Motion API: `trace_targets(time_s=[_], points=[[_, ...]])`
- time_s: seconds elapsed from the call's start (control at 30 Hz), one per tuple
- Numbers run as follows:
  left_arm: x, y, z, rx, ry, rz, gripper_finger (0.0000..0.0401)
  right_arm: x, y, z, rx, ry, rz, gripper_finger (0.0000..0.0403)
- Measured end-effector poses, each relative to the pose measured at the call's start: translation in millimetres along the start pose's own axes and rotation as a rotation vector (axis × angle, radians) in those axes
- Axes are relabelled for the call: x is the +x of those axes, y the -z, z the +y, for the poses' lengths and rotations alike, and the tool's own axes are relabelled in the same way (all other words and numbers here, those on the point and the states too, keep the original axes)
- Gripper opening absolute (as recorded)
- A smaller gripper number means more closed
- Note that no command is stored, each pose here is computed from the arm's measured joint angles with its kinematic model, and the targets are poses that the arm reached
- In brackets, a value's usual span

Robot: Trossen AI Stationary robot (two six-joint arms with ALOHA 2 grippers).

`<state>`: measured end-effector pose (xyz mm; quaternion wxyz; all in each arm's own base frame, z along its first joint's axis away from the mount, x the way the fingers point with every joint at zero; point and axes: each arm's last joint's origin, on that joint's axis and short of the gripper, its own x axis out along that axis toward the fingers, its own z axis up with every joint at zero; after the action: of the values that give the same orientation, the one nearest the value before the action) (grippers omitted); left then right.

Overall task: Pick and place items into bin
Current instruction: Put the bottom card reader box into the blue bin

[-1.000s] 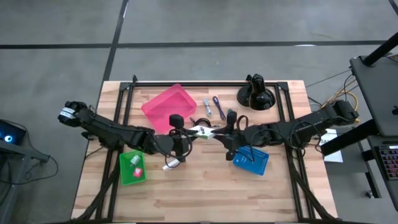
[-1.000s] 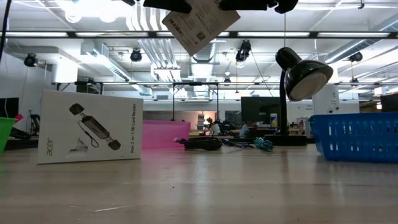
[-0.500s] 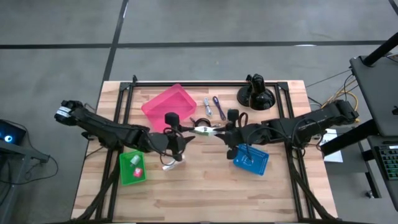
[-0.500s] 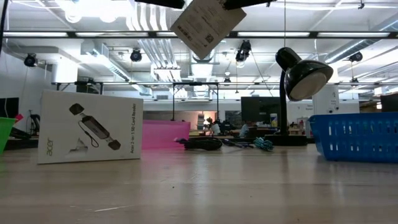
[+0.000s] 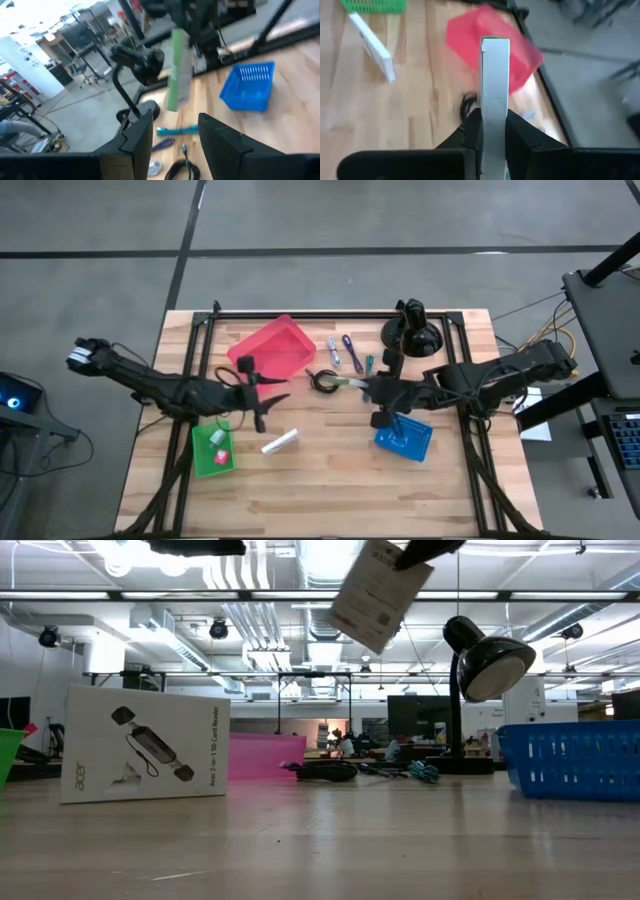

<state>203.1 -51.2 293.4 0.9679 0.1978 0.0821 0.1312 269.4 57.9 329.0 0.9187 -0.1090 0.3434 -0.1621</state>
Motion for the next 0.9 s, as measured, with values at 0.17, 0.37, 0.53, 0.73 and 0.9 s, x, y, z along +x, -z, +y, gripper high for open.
trace_targets(time_s=[0.17,0.37,0.53,0.73,0.9], points=[[-9.5,19.4,0.1,-0.075,-0.034,-0.095,0.0141,-11.0,8.0,0.0,0.103,0.007,0.117,0.0039],[-11.8,46.1,-7.8,-0.131,-0.066,-0.185,0.0141,-26.5,12.3,1.6,0.282,0.017,0.205,0.0039],[-11.8,69.1,-16.1,-0.137,-0.069,-0.2,0.0141,-37.5,12.6,9.6,0.329,-0.025,0.222,0.0039],[-12.1,71.4,-16.8,-0.136,-0.082,-0.229,0.0141,-50.2,22.0,18.1,0.185,-0.074,0.298,0.0039],[-10.8,72.7,-18.3,-0.131,-0.076,-0.218,0.0141,-61.8,36.7,26.4,0.033,-0.09,0.38,0.0039]])
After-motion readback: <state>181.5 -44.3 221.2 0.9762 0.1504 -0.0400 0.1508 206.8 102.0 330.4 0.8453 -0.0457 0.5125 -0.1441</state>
